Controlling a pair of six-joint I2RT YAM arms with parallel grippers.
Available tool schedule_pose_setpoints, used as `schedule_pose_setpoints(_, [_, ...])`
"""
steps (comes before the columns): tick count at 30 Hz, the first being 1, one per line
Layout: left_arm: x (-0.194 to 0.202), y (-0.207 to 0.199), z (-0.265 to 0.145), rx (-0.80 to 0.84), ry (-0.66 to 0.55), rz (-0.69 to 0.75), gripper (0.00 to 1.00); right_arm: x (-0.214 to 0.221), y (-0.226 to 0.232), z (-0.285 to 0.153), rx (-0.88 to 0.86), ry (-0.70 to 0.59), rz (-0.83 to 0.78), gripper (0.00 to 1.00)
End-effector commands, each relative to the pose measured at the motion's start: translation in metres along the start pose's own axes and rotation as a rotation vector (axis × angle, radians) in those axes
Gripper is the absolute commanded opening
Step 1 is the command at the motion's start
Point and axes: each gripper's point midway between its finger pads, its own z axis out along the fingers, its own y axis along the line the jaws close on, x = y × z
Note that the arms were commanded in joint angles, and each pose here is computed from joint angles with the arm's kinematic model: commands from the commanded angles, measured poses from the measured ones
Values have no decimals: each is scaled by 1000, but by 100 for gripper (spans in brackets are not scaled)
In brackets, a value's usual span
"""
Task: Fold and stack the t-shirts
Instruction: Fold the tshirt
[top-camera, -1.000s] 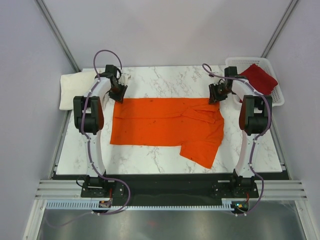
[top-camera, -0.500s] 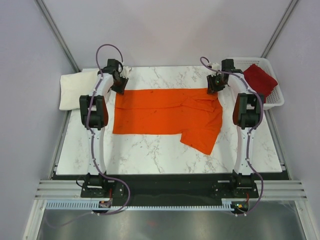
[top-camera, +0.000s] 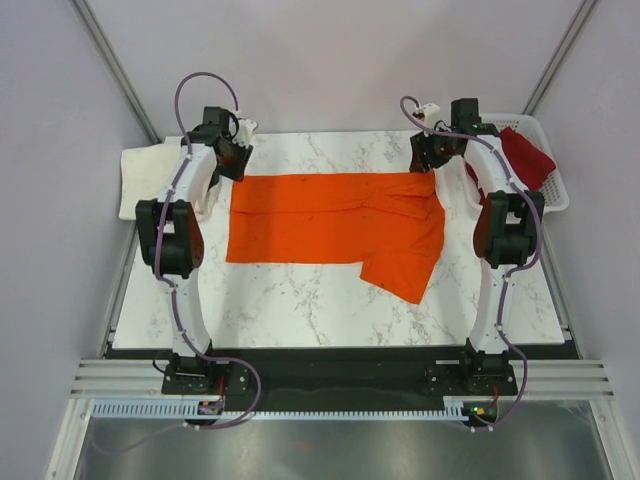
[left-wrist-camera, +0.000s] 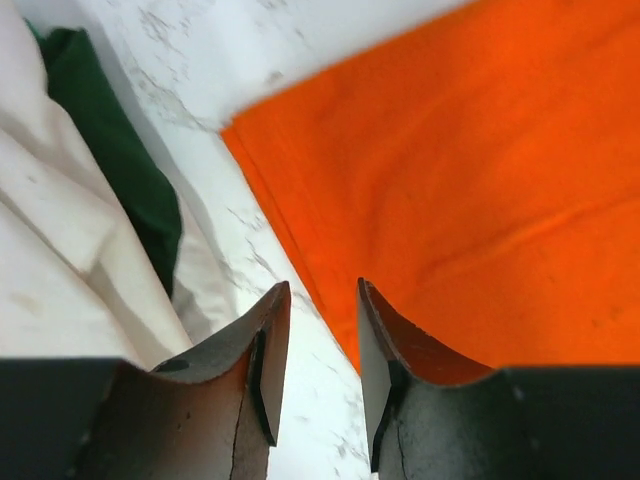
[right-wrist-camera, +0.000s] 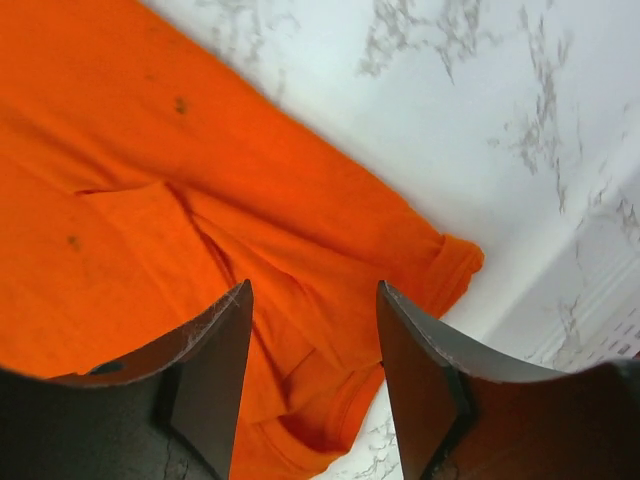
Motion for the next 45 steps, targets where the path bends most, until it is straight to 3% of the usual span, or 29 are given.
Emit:
schedule_pose_setpoints(1, [29, -37, -3, 109, 49, -32, 40, -21, 51, -8, -145, -29, -115, 61])
schedule_pose_setpoints(7, [91, -70, 10, 223, 181, -53, 39, -12, 74, 18, -252, 24, -184, 60])
schedule_pose_setpoints(12, [117, -83, 13, 262, 238, -59, 38, -7, 78, 36, -262, 44, -202, 61])
schedule_pose_setpoints(31, [132, -81, 19, 237, 280, -49, 38, 8, 103, 75, -320, 83, -237, 59])
schedule_pose_setpoints(36, [130, -78, 20, 226, 276, -46, 38, 9, 108, 77, -326, 92, -240, 45])
schedule_pose_setpoints(39, [130, -79, 22, 229, 276, -47, 38, 10, 108, 73, -313, 99, -247, 24])
schedule_pose_setpoints(40, [131, -78, 22, 229, 278, -48, 38, 9, 107, 72, -308, 101, -249, 13])
schedule_pose_setpoints(45, [124, -78, 24, 228, 266, -51, 38, 0, 110, 50, -276, 94, -265, 4])
